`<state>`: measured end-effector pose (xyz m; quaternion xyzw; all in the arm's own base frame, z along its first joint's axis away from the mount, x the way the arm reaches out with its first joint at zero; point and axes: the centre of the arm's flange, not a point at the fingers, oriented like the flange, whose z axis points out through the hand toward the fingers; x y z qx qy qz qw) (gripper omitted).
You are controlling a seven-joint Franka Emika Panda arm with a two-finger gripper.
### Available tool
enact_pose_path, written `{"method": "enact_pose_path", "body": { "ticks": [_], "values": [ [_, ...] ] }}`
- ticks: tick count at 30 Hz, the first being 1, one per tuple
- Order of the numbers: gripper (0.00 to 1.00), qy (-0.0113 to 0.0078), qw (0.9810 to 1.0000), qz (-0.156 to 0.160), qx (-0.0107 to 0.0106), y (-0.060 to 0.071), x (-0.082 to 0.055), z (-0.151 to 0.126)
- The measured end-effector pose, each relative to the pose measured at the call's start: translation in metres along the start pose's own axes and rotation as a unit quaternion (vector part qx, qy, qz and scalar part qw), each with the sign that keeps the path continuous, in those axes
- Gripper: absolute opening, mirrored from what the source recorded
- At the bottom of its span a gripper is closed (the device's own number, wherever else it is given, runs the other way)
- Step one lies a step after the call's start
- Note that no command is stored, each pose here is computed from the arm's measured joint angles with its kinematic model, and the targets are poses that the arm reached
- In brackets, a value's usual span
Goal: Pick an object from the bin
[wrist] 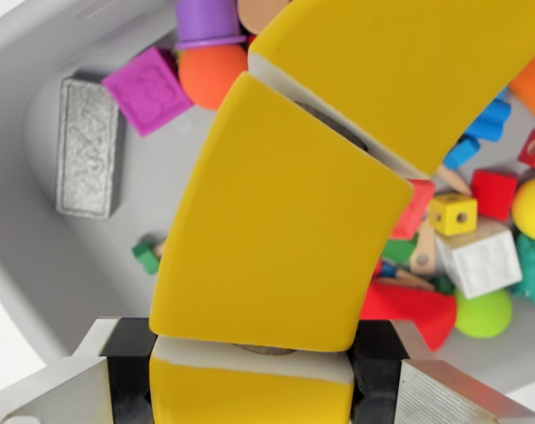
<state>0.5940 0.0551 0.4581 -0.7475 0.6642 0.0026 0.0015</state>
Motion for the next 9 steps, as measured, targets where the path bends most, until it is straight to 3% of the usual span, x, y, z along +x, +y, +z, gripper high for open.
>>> {"method": "enact_pose_path", "body": {
  "ticks": [9],
  "values": [
    [0.0,0.0,1.0,0.0,-0.0011,-0.0002,0.0,0.0013]
  ]
}}
